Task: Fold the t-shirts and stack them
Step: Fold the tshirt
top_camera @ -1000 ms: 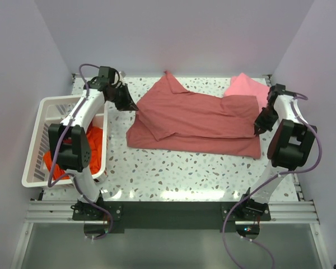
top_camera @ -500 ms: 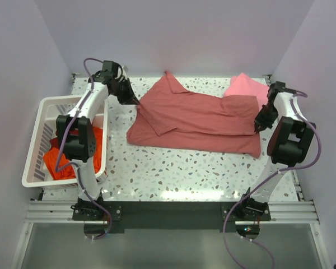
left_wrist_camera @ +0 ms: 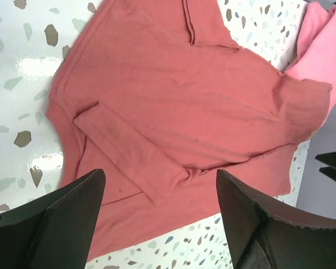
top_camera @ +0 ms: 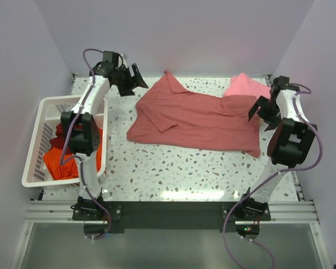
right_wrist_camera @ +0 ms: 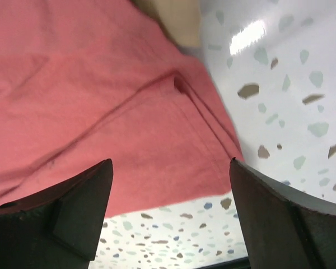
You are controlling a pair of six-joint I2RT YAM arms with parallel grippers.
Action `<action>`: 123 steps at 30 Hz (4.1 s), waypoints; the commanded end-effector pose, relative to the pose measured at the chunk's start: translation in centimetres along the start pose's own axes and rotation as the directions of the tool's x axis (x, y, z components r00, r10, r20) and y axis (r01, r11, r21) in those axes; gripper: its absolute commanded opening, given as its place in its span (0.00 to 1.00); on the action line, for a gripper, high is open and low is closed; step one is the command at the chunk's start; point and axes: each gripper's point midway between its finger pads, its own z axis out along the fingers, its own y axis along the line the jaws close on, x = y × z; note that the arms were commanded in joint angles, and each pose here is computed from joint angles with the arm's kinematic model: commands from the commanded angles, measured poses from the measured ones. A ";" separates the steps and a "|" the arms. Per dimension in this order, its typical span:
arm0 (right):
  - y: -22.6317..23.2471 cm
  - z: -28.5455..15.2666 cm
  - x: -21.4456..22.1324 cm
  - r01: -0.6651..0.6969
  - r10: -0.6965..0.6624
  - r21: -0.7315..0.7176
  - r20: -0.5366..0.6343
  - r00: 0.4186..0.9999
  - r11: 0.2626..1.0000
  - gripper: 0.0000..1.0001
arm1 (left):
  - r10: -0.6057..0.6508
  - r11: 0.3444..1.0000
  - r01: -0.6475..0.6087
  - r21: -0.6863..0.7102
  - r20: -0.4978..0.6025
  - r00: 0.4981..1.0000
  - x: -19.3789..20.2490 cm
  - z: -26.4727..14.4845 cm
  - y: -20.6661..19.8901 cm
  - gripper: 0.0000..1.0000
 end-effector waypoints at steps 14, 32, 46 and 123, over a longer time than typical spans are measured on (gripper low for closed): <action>-2.6 -2.5 9.2 0.036 -0.036 -0.100 0.001 0.999 0.994 0.79 | 0.197 0.960 -0.209 -0.187 -0.078 0.977 12.8 -3.0 1.7 0.83; -6.1 -2.1 11.5 -0.058 0.052 -0.121 -0.051 0.997 0.991 0.75 | 0.271 0.889 -0.305 -0.342 -0.144 0.952 15.4 -1.3 8.3 0.69; -8.3 -3.3 11.0 -0.116 0.114 -0.072 -0.043 0.993 0.991 0.74 | 0.261 0.907 -0.310 -0.286 -0.196 0.945 17.9 -0.3 9.4 0.40; -7.1 5.0 12.7 -0.081 0.068 -0.166 -0.080 0.995 0.983 0.25 | 0.185 0.907 -0.245 -0.341 -0.199 0.962 16.1 -2.1 14.2 0.00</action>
